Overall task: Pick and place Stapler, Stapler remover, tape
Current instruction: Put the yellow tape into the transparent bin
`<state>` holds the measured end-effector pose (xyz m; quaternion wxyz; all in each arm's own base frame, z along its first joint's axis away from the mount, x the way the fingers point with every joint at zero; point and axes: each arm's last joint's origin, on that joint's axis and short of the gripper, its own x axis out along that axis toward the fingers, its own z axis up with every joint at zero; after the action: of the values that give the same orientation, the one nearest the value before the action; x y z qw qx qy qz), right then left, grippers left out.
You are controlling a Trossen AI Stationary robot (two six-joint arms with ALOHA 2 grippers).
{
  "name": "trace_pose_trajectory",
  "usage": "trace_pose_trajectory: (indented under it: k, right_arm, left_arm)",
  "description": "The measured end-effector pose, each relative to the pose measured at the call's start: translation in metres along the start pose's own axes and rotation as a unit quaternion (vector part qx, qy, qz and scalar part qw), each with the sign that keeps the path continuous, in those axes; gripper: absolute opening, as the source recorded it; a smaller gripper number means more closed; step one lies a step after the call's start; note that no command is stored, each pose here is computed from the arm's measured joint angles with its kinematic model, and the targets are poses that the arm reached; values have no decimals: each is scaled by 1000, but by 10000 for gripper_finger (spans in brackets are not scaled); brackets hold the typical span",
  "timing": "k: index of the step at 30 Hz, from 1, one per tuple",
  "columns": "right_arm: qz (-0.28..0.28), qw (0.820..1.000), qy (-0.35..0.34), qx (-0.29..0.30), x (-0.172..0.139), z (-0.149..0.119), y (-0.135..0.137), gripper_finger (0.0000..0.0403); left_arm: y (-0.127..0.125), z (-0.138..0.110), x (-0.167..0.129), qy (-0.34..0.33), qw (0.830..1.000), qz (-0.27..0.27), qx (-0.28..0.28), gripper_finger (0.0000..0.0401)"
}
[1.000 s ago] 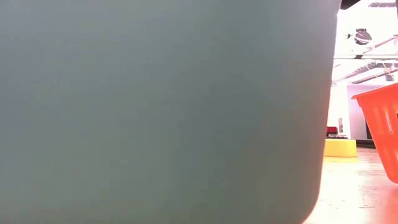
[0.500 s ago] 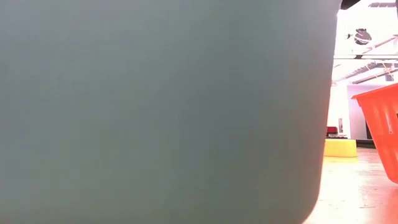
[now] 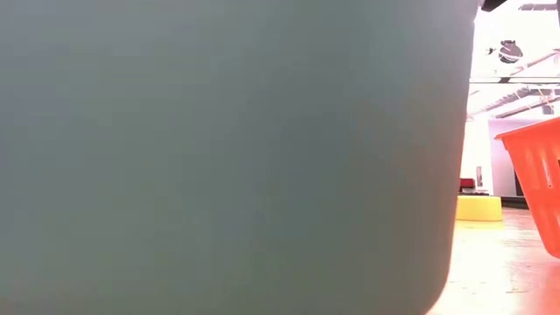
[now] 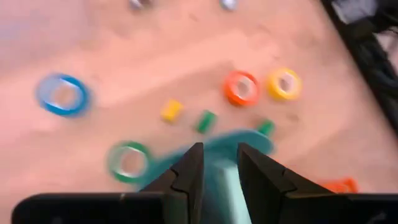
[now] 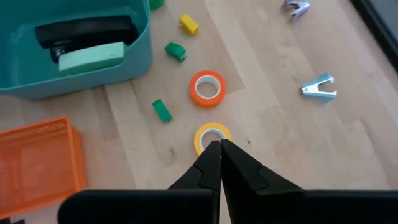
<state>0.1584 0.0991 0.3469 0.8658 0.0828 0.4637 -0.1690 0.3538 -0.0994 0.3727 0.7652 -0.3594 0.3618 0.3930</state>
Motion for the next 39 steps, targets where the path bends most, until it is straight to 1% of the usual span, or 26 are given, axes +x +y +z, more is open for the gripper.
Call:
trace_pose_trajectory:
  k: [3,4,6,9,11,14,16,18,21,24,26,29,33,36,39]
  right_arm:
    - [2,1000,10,14,9,0,0,12]
    - [5,1000,17,20,13,0,0,15]
    - [13,998,33,44,23,0,0,22]
    - [21,995,49,89,43,0,-2,33]
    - [21,992,61,113,58,-3,-4,43]
    - [19,986,72,152,84,-8,-10,62]
    - [13,982,84,168,100,-13,-16,75]
    - [13,977,100,187,114,-17,-23,86]
    - [19,973,113,201,133,-24,-32,100]
    - [21,971,123,203,146,-29,-41,110]
    - [8,969,132,208,154,-33,-47,115]
    - [-4,967,142,209,162,-38,-55,120]
    - [30,962,145,229,176,-40,-57,123]
    - [58,959,146,236,184,-41,-51,123]
    - [48,958,166,228,192,-47,-48,121]
  left_arm:
    - [23,14,-12,-18,998,54,19,97]
    - [28,20,-14,-21,998,62,23,97]
    - [37,31,-17,-20,997,58,54,97]
    - [48,45,-13,1,995,68,76,97]
    - [55,49,-9,11,991,79,107,97]
    - [60,53,1,18,988,91,127,97]
    - [66,52,11,29,982,118,144,97]
    - [70,50,24,47,978,140,150,97]
    - [74,45,41,78,975,146,146,97]
    - [76,36,56,102,970,147,164,97]
    - [76,30,63,114,969,141,165,97]
    - [74,20,65,119,969,135,170,97]
    - [68,10,61,113,971,124,172,97]
    - [66,7,59,108,973,116,169,97]
    - [66,4,56,107,972,114,173,97]
